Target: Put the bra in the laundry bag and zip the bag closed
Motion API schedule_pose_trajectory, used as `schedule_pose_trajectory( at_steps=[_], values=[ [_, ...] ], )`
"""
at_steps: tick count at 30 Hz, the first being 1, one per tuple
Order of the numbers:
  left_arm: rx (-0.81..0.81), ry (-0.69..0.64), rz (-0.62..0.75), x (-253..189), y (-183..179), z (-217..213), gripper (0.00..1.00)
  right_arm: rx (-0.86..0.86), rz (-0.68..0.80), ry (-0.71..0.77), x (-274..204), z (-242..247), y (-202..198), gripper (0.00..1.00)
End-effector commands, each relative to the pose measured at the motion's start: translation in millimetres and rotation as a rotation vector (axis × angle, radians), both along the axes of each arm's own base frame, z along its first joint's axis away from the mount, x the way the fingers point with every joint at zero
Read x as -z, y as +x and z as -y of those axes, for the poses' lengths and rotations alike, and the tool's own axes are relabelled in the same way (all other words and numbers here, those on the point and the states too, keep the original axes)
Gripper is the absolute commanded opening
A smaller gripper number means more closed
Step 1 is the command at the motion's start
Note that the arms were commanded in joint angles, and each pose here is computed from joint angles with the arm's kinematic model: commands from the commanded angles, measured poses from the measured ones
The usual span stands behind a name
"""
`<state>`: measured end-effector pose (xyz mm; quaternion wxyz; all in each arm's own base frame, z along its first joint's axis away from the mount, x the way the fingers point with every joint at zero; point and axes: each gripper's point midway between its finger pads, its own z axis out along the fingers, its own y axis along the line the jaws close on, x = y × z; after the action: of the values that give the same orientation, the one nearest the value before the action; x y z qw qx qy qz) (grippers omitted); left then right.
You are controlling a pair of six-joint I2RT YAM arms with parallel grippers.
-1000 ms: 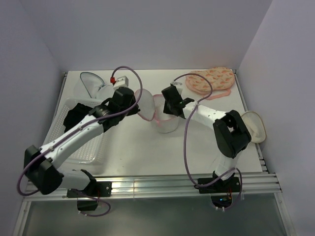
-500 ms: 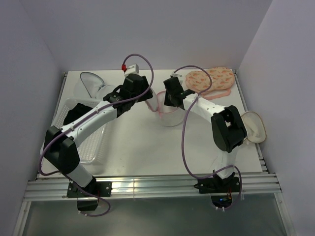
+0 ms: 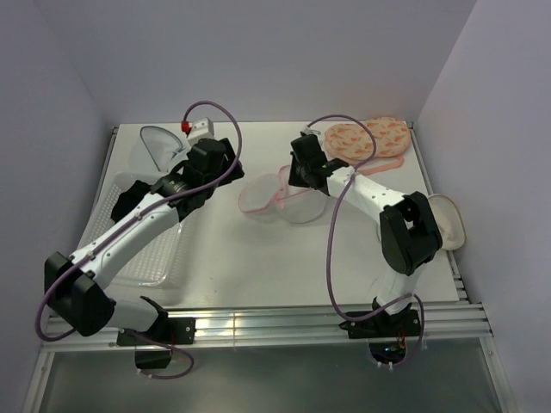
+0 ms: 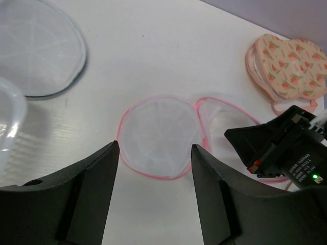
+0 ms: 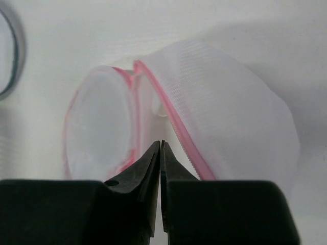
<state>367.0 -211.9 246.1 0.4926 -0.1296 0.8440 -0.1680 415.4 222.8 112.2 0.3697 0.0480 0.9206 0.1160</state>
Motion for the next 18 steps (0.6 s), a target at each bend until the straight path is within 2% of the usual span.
schedule_pose_trajectory(
  at_steps=[1,5,7,9,13,17,18],
  values=[
    [-0.138,0.033,0.026,-20,-13,-40,0.65,-0.039,0.099,0.116,-52,-13,2,0.1],
    [-0.366,0.08,0.02,-22,-26,-99,0.66,-0.104,0.15,0.216,-87,-29,-4,0.14],
    [-0.494,0.051,0.016,-22,-34,-134,0.65,-0.127,0.16,0.248,-98,-34,-6,0.17],
    [-0.592,0.058,-0.035,-1,-48,-164,0.63,-0.15,0.173,0.274,-110,-38,-9,0.2],
    [-0.8,0.046,-0.088,30,-73,-227,0.68,-0.185,0.175,0.315,-121,-46,-14,0.24],
    [-0.912,0.041,-0.147,66,-83,-264,0.69,-0.225,0.179,0.33,-126,-56,-29,0.26],
    [-0.908,0.03,-0.121,64,-75,-267,0.68,-0.227,0.185,0.331,-127,-57,-32,0.26]
  ],
)
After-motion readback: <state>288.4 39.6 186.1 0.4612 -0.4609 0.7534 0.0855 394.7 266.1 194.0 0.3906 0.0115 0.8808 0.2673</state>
